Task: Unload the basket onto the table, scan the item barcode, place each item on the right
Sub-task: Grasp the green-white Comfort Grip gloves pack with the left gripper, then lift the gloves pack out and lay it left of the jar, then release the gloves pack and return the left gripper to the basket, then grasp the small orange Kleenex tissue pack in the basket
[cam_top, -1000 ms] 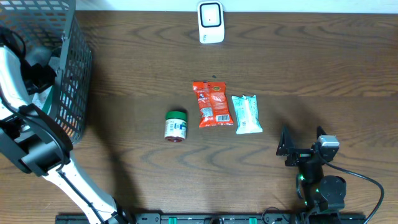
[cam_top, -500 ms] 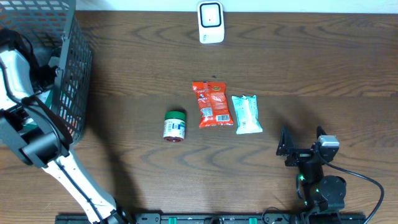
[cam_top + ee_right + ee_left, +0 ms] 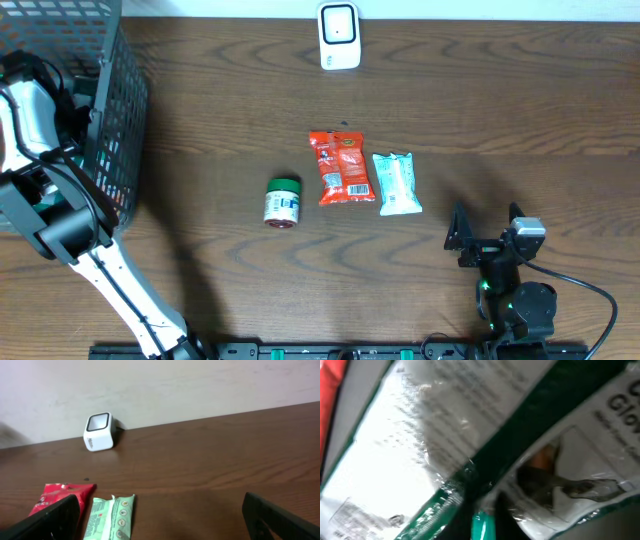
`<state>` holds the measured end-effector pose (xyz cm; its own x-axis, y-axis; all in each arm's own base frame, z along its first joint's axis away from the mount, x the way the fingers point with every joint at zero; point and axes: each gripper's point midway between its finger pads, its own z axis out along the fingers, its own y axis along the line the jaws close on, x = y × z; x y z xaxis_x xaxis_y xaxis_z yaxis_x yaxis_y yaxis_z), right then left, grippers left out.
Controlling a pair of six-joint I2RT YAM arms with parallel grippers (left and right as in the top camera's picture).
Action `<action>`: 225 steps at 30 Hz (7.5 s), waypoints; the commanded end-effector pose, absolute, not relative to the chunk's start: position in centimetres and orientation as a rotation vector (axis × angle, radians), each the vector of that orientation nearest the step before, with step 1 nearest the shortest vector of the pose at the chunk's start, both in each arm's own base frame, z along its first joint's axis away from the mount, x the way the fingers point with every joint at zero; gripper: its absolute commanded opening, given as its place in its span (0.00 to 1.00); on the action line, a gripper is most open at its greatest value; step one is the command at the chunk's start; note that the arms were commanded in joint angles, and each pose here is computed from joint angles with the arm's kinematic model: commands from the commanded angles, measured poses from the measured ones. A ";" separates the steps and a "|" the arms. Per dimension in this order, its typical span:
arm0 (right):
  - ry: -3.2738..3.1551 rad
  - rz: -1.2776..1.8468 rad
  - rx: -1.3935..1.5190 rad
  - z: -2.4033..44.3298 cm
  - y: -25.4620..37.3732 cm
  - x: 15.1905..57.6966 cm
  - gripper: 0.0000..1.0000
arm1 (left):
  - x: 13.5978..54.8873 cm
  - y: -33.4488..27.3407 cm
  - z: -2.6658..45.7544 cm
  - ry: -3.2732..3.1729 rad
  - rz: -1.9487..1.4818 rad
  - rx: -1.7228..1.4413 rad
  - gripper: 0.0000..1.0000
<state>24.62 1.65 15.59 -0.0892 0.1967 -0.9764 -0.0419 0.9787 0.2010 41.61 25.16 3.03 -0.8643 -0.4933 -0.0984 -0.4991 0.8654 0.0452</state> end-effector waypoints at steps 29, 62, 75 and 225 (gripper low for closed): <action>1.650 0.199 0.126 15.5 1.5 24.6 0.99 | 42.7 22.4 4.4 2.950 -0.136 -0.432 0.88; 1.650 0.198 0.127 15.5 1.5 24.6 0.99 | 43.1 27.2 12.7 2.633 0.341 -0.687 0.07; 1.650 0.199 0.126 15.5 1.5 24.6 0.99 | 37.4 24.1 41.6 1.908 0.489 -0.640 0.07; 1.649 0.199 0.126 15.6 1.5 24.6 0.99 | 33.3 18.1 6.9 2.950 -0.326 -1.007 0.93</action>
